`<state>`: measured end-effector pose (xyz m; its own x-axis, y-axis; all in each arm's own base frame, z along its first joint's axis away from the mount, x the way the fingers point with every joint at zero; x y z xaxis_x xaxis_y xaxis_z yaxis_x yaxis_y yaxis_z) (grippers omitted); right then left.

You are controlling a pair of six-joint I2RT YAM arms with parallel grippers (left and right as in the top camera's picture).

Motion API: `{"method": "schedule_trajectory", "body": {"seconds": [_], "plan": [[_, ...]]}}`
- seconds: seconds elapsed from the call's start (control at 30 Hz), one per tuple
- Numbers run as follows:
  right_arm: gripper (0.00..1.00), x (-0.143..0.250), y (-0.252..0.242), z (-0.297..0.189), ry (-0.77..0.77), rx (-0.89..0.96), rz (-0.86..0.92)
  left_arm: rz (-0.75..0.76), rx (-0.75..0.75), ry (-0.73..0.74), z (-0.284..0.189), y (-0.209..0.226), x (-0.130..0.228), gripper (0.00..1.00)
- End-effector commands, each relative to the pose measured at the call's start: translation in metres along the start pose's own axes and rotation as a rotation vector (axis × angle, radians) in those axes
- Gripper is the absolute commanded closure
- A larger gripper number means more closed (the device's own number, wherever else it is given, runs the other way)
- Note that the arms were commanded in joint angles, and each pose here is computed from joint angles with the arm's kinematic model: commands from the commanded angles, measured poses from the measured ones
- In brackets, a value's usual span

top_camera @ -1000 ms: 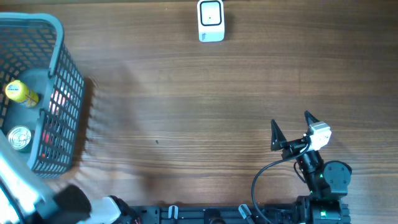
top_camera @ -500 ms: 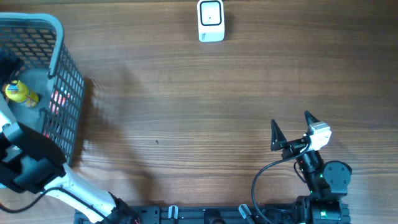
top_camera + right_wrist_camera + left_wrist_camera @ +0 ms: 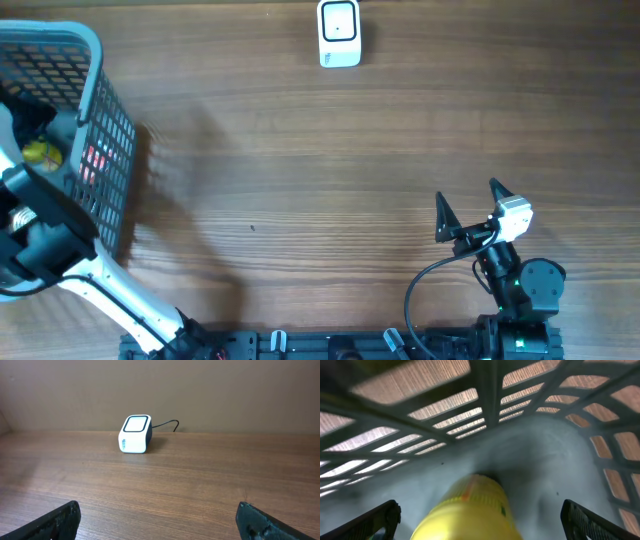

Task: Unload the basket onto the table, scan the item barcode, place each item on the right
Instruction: 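Reach the left gripper into the basket and grasp the yellow can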

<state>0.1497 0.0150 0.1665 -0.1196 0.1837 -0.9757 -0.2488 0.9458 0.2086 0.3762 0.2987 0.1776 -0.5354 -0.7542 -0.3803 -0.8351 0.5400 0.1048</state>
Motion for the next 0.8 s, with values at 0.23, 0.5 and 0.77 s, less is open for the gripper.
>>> {"method": "schedule_trajectory", "body": {"seconds": [0.23,0.5,0.77], "plan": [[0.0,0.0,0.0,0.0,-0.003,0.003,-0.005,0.017,-0.008,0.087,0.042,-0.004,0.011,0.48],[0.0,0.0,0.0,0.0,-0.003,0.003,-0.005,0.014,-0.004,0.074,0.025,-0.001,0.008,0.49],[0.0,0.0,0.0,0.0,-0.003,0.003,-0.005,-0.026,0.076,-0.097,-0.074,0.016,-0.008,0.53]]}}
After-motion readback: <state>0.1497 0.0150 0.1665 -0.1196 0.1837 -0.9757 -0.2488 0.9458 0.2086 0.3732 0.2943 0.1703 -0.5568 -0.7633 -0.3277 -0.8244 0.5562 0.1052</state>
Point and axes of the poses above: each gripper's point midway between its finger pads, its own z axis out along the fingers, its own y axis along the line the jaws close on, x = y × z, the point moved 10 cm from there along -z, back along the fingers, and after that the axes turned 7 degrees about z, right-handed, at the moved point
